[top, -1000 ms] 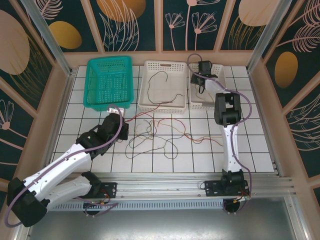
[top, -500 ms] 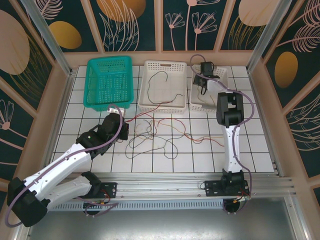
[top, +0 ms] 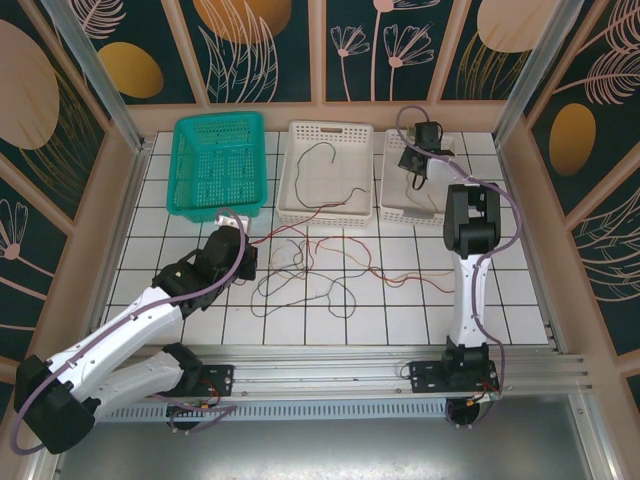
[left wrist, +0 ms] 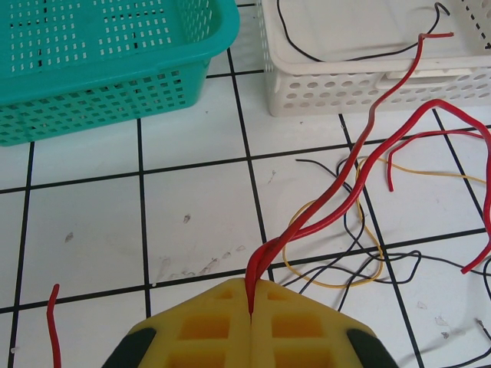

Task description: Untangle the cables

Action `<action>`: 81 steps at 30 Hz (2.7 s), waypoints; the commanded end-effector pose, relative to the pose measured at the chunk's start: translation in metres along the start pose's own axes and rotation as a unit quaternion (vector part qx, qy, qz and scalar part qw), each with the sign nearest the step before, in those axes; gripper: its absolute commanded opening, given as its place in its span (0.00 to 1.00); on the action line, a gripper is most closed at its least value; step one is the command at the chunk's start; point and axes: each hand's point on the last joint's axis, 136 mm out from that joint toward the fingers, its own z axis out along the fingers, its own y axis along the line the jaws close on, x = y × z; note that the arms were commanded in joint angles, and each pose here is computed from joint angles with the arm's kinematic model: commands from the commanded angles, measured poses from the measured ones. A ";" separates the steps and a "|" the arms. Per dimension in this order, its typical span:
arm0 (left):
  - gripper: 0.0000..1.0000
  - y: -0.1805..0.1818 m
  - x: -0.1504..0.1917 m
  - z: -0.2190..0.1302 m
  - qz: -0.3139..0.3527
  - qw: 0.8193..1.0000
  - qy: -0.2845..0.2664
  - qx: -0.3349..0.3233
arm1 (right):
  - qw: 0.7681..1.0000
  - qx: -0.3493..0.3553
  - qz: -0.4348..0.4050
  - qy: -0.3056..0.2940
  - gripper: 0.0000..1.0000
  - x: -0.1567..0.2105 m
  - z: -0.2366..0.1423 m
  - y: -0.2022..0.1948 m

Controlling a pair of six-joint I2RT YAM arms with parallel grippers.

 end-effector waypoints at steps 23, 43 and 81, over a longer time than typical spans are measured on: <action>0.00 -0.002 -0.002 0.001 0.004 1.000 -0.003 0.008 | 0.996 -0.037 0.049 0.060 0.23 0.009 -0.019 0.006; 0.00 -0.029 -0.016 -0.019 -0.037 0.994 -0.025 0.096 | 0.986 -0.146 0.066 -0.055 0.46 -0.041 -0.178 0.048; 0.00 -0.129 0.000 -0.015 -0.199 0.922 0.006 0.331 | 0.858 -0.494 -0.119 0.081 0.53 0.272 -0.393 0.188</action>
